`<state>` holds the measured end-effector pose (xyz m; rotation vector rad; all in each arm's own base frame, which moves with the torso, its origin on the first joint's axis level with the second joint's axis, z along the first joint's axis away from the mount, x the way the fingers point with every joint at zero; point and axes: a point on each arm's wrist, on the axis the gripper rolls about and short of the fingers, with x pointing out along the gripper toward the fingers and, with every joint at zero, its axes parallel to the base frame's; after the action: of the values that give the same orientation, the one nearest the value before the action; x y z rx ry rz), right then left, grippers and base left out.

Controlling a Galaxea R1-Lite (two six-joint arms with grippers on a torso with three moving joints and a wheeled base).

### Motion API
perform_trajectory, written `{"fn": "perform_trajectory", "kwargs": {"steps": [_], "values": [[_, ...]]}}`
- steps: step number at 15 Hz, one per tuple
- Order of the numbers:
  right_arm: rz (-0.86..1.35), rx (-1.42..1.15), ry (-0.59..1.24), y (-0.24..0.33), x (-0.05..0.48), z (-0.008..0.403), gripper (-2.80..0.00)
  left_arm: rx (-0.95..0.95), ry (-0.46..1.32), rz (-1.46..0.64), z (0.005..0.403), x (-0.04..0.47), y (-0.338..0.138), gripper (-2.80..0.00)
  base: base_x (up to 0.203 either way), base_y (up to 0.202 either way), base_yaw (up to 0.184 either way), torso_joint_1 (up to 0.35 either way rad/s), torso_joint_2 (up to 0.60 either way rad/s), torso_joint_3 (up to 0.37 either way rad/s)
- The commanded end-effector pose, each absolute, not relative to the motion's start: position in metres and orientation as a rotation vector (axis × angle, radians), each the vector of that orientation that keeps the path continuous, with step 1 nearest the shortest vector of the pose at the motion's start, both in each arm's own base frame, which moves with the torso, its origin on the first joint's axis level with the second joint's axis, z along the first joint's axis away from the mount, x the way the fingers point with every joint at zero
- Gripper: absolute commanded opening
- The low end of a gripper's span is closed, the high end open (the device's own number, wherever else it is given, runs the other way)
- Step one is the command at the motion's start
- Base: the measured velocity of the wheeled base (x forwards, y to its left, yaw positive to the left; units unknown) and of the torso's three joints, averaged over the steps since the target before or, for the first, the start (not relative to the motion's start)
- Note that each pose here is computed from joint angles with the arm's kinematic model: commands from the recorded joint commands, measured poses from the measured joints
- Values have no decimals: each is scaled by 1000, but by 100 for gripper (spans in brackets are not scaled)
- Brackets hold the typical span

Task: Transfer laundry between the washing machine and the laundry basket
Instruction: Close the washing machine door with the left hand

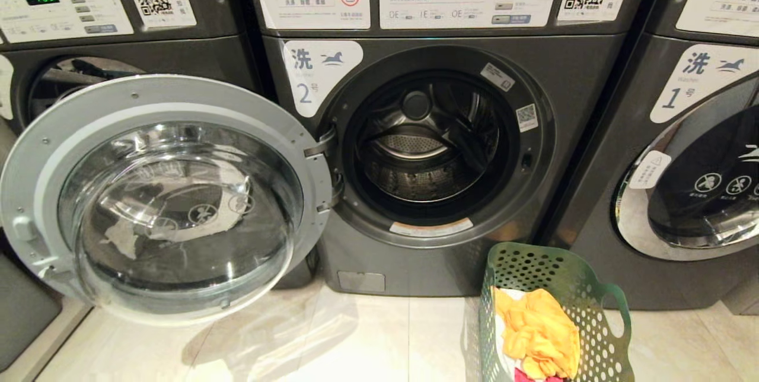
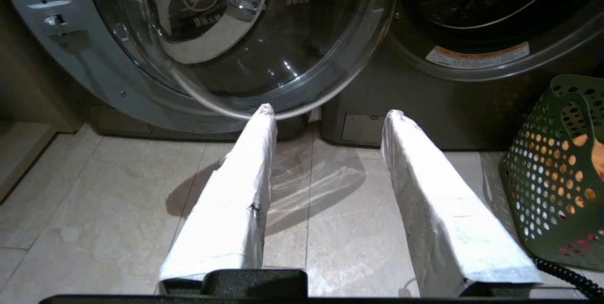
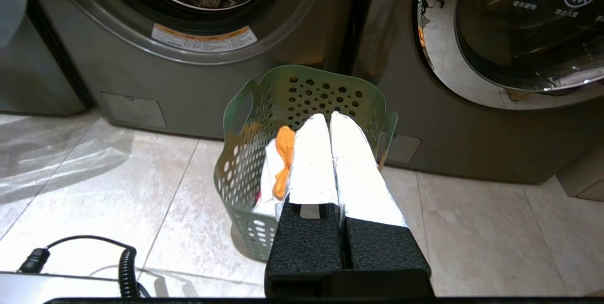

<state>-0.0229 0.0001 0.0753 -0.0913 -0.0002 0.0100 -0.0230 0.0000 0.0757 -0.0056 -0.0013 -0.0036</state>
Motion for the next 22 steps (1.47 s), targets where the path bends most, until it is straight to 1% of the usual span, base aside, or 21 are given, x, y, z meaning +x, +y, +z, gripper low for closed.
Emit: {"fn": "perform_trajectory", "kwargs": {"steps": [1,6,14,15,17,18,19,21,22], "values": [[11,-92,1,0,-23,75,-280,-6,0,-3,76,-23,0,-280,-194,0,1,2,2,-2],[12,-94,-1,0,-23,75,-280,-6,0,-3,76,-23,0,-280,-158,0,-5,2,0,0],[11,-91,0,0,-23,75,-280,-1,-5,-3,77,-23,0,-280,0,0,0,0,0,0],[11,-89,0,0,-23,75,-280,-5,-28,-2,85,-25,0,-280,0,0,0,0,0,0],[11,-78,0,0,-23,75,-280,-8,-60,5,126,-27,0,-280,0,0,0,0,0,0],[11,-78,-2,0,-23,76,-280,-10,-62,16,154,-24,0,-280,0,0,0,0,0,0],[12,-78,-2,0,-23,76,-280,-15,-66,34,193,-14,1,-280,0,0,0,0,0,0],[9,-78,0,0,-23,75,-280,-35,-124,73,290,22,2,-280,0,0,0,0,0,0],[9,-78,0,0,-23,75,-280,-48,-158,93,341,55,2,-280,0,0,0,0,0,0]]}}
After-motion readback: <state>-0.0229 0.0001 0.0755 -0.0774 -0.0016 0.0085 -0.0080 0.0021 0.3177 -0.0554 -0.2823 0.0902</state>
